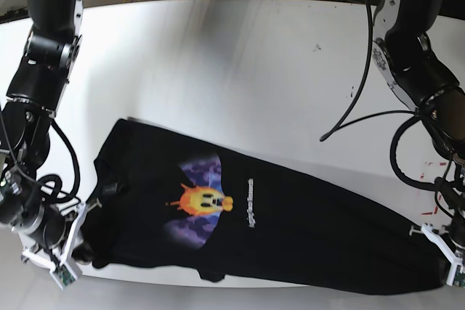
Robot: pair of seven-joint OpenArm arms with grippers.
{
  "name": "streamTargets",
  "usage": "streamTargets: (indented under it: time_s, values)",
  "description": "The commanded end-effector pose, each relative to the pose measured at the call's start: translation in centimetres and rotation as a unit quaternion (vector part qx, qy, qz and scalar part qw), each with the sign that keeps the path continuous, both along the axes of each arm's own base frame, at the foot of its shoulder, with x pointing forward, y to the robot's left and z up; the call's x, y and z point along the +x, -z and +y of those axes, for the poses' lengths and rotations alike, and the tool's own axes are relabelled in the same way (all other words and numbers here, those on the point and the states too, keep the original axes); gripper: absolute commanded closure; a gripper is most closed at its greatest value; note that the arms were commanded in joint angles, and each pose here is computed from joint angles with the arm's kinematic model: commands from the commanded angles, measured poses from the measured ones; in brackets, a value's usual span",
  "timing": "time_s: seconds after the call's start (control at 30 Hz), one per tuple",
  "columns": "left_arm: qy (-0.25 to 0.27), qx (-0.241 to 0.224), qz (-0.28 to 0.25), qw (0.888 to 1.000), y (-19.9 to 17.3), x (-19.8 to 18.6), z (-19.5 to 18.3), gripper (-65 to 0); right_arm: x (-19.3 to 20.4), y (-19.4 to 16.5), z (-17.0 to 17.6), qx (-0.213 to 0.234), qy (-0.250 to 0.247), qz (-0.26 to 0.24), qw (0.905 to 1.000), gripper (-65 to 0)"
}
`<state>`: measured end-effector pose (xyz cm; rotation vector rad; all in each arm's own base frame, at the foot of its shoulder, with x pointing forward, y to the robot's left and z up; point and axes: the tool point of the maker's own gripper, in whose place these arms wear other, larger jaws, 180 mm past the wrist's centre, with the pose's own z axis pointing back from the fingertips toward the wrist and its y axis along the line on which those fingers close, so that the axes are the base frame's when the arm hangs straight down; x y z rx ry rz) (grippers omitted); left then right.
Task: Fold the T-shirt properly
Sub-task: 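Lift the folded shirt with both grippers and swing it across the table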
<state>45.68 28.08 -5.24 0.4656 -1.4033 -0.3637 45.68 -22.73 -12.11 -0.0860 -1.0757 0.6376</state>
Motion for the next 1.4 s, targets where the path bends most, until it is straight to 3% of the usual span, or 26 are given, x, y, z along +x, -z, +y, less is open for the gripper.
streamTargets:
  time_s: [0.0, 0.23, 0.43, 0.53, 0.73, 1.0, 1.13, 1.27, 1.37]
  values:
    - [-0.002, 0.015, -0.065, 0.998, -5.5, -0.3, 0.7, 0.0, 1.1, -5.7, -0.1, -0.018, -0.012, -0.06, 0.998, 0.0]
    - [0.011, 0.052, -0.131, 0.99, -12.8, -1.5, 1.5, 0.0, 1.5, -15.6, 0.5, -0.081, -0.018, -0.137, 0.9871, 0.0]
    - [0.022, 0.056, -0.142, 0.988, -13.7, -2.3, 1.7, 0.0, 0.1, -16.8, -0.9, -0.096, -0.016, -0.142, 0.9851, 0.0]
    - [0.023, 0.062, -0.121, 0.99, -12.1, -2.4, 2.2, 0.0, -1.1, -14.2, -1.7, -0.108, -0.017, -0.123, 0.9863, 0.0]
    - [0.065, 0.058, -0.092, 0.992, -8.5, -2.9, 0.3, 0.0, -4.4, -7.2, -3.7, -0.088, 0.0, -0.075, 0.9933, 0.0]
    - [0.089, 0.073, 0.004, 0.993, -1.0, -5.5, -2.4, 0.0, -10.1, 4.5, -4.3, -0.025, 0.027, 0.031, 0.9988, 0.0]
    - [0.105, 0.057, 0.084, 0.989, 4.4, -7.2, -3.0, 0.0, -13.5, 10.2, -3.8, 0.015, 0.042, 0.097, 0.9943, 0.0]
    - [0.087, 0.02, 0.134, 0.987, 8.6, -9.7, -0.9, 0.0, -16.9, 14.3, -3.4, 0.042, 0.058, 0.15, 0.9861, 0.0]
    - [0.092, 0.004, 0.189, 0.978, 12.7, -11.7, -0.9, 0.0, -19.4, 16.8, -3.5, 0.059, 0.075, 0.186, 0.9779, 0.0]
